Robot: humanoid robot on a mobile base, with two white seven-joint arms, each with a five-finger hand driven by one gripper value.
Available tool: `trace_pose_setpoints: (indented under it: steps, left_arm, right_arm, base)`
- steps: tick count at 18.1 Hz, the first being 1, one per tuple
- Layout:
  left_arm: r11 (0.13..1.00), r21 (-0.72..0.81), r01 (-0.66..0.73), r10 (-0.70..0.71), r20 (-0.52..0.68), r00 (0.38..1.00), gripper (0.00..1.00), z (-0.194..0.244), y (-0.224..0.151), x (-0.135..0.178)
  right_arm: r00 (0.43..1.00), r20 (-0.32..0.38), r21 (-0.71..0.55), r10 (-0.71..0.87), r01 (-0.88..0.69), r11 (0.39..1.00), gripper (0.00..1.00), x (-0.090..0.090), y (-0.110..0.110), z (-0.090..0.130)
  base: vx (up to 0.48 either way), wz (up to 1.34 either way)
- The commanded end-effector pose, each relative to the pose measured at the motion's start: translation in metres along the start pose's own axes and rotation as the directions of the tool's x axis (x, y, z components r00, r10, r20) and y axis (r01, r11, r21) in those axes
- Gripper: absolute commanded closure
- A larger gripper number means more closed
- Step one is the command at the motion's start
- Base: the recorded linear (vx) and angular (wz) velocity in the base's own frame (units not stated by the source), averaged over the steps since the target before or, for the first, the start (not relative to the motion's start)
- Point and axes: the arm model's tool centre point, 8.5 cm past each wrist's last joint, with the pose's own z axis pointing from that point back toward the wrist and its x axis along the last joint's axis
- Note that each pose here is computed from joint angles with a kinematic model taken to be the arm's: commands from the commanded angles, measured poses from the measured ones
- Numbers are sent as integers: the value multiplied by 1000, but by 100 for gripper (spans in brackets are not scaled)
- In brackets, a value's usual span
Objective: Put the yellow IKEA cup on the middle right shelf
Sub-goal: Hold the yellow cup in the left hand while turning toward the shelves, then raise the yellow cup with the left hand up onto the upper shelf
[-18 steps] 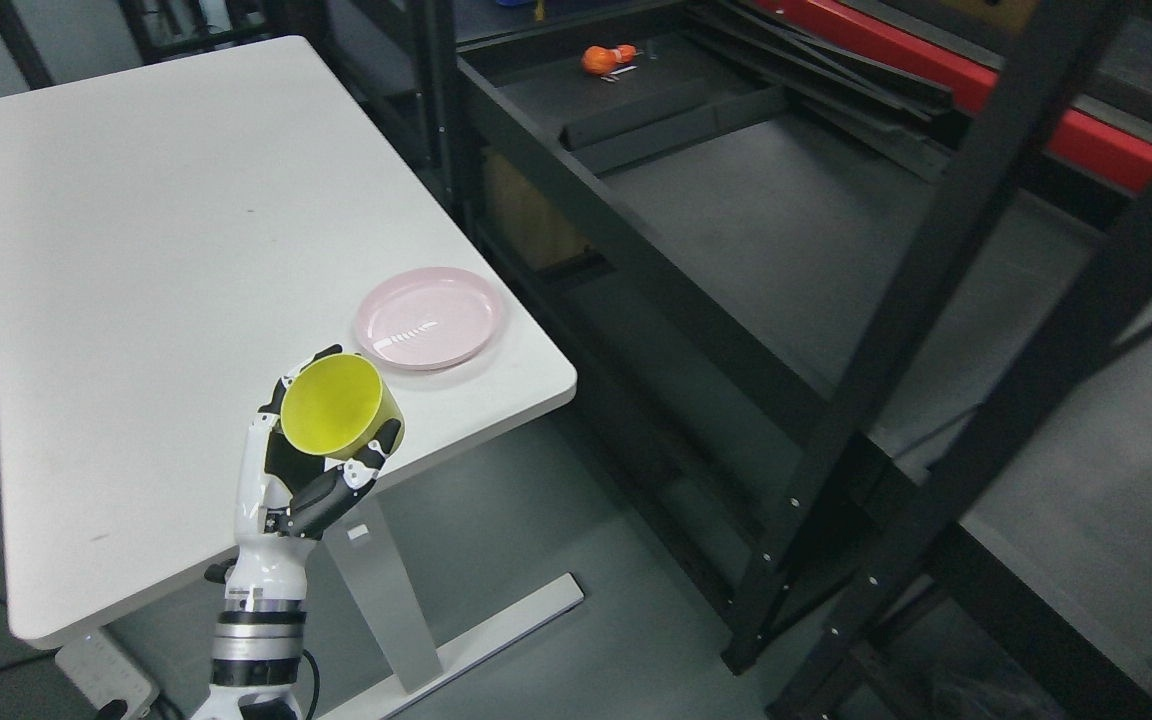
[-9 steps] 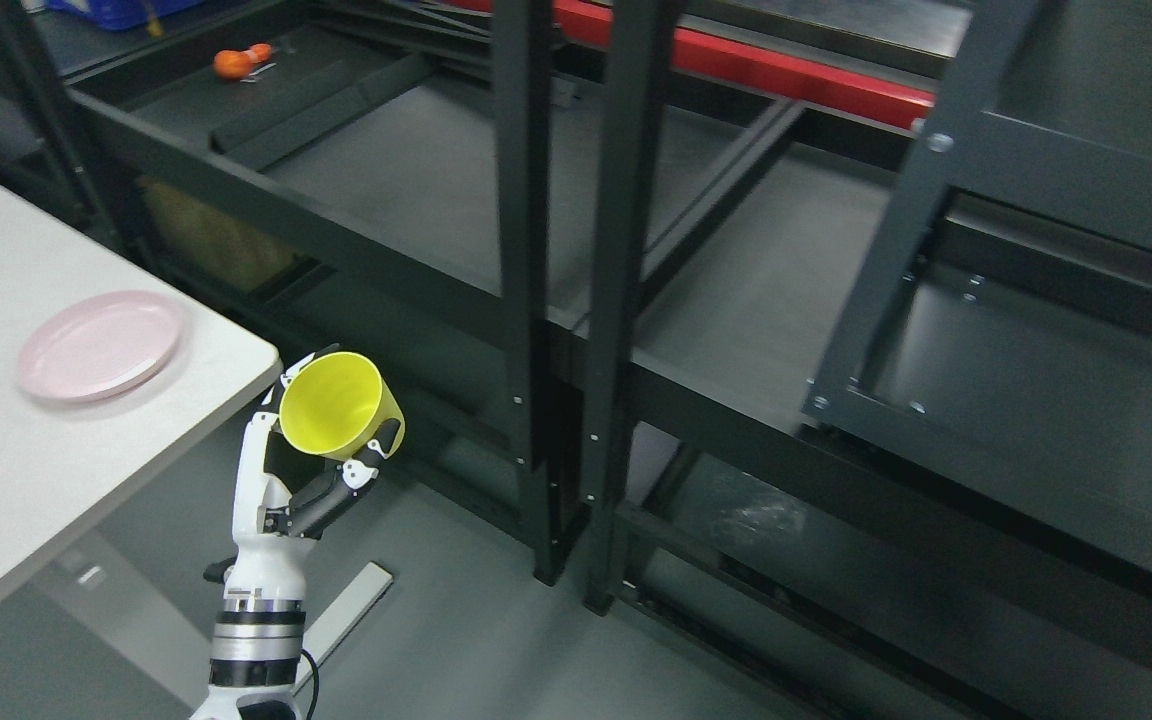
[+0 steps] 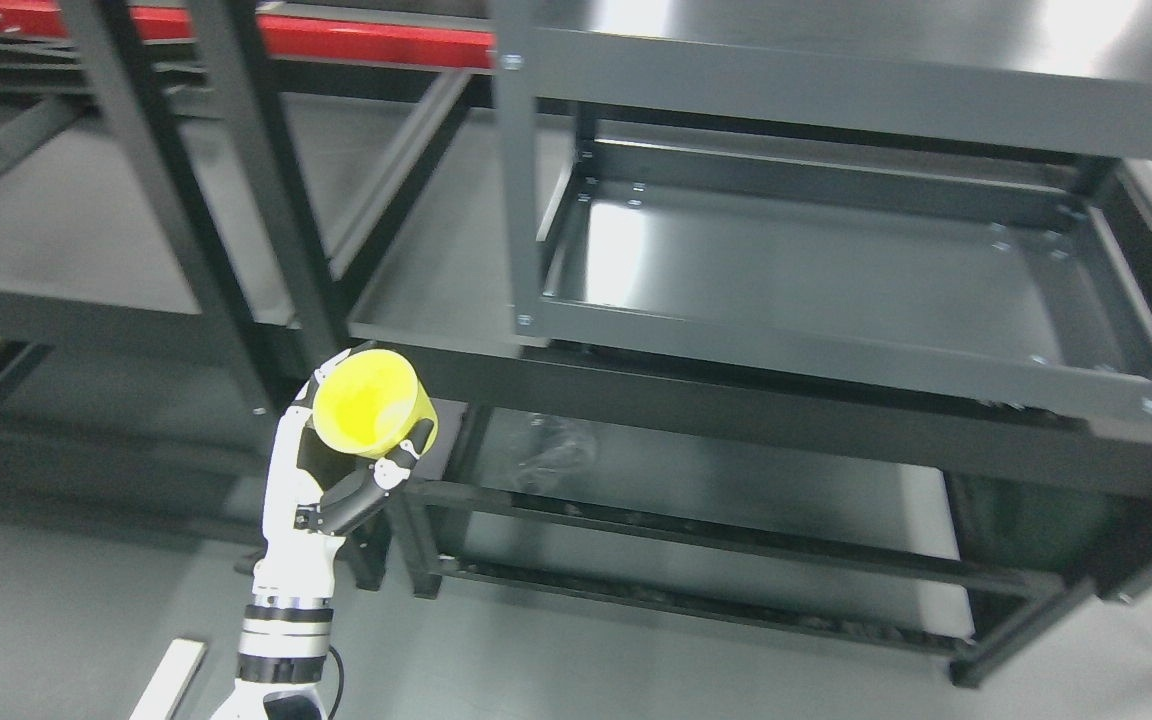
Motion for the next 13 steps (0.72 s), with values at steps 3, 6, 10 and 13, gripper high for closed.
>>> trace_pose_setpoints:
  steps: [3,6,10,13]
  left_arm:
    - [971,-232,-52,74,91,993,100,-45,-75,19]
    - [942,-330,-67,110,114,987,100,-56,-111,27]
    - [890,-453,-59,161,190,969,100,-73,-152,55]
    - [859,-512,-18,175,259,950,100,-96,-171,81]
  right_arm:
    - [1000,-15,-13,-3,3,1000,1,-9,-10,-1]
    - [1000,-15,-13,-3,3,1000,1,-9,-10,-1]
    - [1000,-15,-13,-3,3,1000,1,-9,-10,-1]
    - [1000,-15,-13,-3,3,1000,1,-9,-10,-1]
  base:
    - [-82,-524]
    - [-44,-310]
    - [9,36]
    - [32,34]
